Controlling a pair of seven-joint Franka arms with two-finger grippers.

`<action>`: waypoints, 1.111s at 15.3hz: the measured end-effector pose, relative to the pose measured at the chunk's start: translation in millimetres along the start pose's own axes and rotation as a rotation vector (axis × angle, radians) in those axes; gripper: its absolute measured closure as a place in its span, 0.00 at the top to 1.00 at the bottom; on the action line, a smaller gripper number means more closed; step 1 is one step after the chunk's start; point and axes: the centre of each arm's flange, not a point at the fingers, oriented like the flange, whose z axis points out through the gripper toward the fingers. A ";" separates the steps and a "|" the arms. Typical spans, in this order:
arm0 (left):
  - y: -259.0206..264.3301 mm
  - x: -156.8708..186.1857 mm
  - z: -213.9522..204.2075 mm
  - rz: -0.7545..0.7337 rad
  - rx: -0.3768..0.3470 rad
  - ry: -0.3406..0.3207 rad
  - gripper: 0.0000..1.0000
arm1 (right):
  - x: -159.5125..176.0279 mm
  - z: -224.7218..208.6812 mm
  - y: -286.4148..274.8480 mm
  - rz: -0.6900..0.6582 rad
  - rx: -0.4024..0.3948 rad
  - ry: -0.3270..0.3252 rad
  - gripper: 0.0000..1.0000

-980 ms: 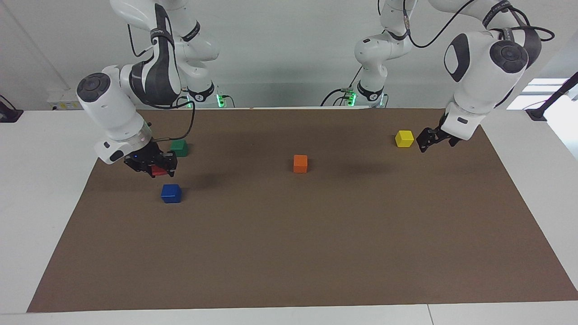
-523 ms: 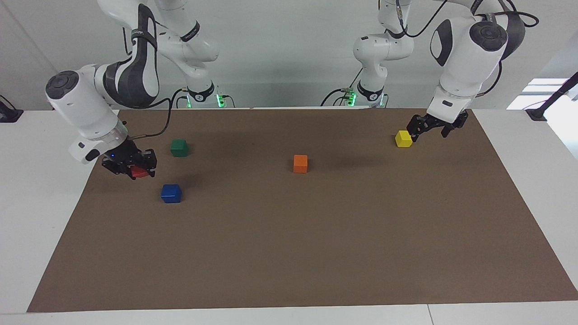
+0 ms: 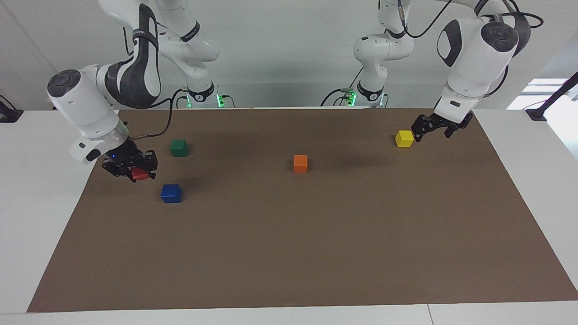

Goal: Transfer red block to right arm and stack on blue block

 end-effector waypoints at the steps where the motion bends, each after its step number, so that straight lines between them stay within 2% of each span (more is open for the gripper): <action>1: 0.6 0.0 -3.1 0.002 -0.001 0.006 1.00 | 0.1 0.7 -0.4 0.026 0.001 -0.001 0.57; 5: 1.4 -5.7 -42.3 0.004 -0.001 0.032 1.00 | 7.3 3.8 -18.7 0.153 -0.008 0.032 0.57; 7: -2.2 -9.9 -61.4 -0.003 -0.002 0.049 1.00 | 10.1 11.2 -27.6 0.181 -0.045 0.067 0.57; 9: -3.4 -10.8 -62.6 -0.005 -0.002 0.051 1.00 | 8.7 24.4 -26.9 0.194 -0.079 0.109 0.57; 17: -5.7 -5.2 -54.9 -0.010 -0.006 0.081 1.00 | -26.2 78.4 -27.9 0.215 -0.092 0.247 0.57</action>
